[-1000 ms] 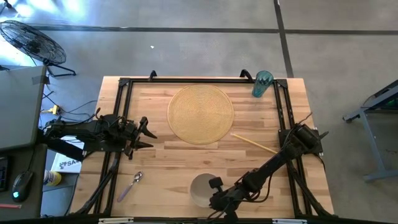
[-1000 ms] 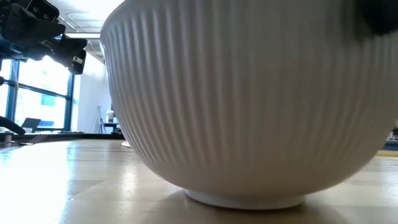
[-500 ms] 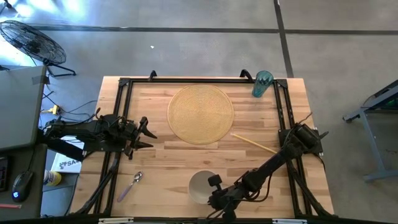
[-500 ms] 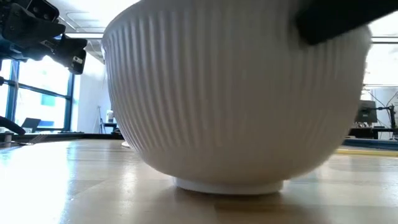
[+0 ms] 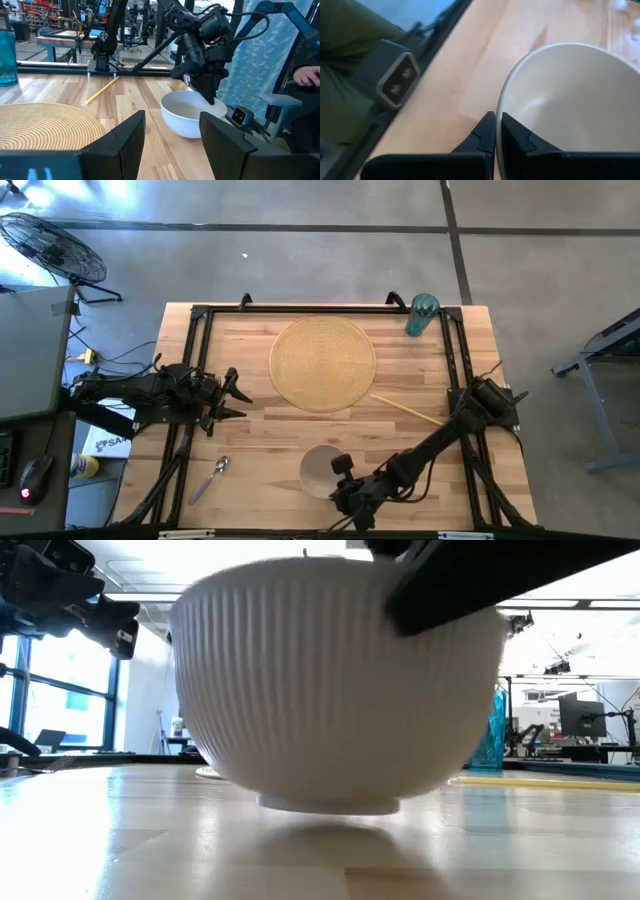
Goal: Pick & Place Utensil
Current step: Put the white bowl on the brown mat
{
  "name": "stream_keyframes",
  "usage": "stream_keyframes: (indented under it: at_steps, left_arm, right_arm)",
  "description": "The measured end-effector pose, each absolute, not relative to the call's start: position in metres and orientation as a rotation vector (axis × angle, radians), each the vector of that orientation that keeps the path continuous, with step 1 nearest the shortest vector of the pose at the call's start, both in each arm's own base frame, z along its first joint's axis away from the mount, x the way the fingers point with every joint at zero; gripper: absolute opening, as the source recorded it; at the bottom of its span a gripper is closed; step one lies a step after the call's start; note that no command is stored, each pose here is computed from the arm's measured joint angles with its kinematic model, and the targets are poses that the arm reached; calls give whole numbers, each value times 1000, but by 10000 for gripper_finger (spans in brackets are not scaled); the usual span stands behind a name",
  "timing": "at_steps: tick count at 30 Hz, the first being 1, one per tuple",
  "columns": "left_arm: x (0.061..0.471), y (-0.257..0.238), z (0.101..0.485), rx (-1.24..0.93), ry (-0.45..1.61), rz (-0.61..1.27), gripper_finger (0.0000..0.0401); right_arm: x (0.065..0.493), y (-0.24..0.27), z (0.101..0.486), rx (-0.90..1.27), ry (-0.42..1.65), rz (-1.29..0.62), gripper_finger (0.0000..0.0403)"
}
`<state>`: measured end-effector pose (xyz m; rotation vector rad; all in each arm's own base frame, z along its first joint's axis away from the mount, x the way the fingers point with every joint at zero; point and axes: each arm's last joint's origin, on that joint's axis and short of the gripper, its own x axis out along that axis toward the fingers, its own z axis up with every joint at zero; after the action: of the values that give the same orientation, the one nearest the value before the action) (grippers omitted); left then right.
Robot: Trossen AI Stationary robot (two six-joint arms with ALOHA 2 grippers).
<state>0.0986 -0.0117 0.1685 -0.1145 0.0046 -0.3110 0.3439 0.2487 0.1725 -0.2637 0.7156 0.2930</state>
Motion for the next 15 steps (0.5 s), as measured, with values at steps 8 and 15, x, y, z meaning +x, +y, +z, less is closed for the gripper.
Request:
stream_keyframes:
  at_steps: [8,15]
  left_arm:
    - [99,-12,169,-115,4,-310,186]
    - [99,-12,169,-115,4,-306,186]
  right_arm:
    - [358,215,192,-306,695,222,6]
    - [380,153,208,-252,712,71,6]
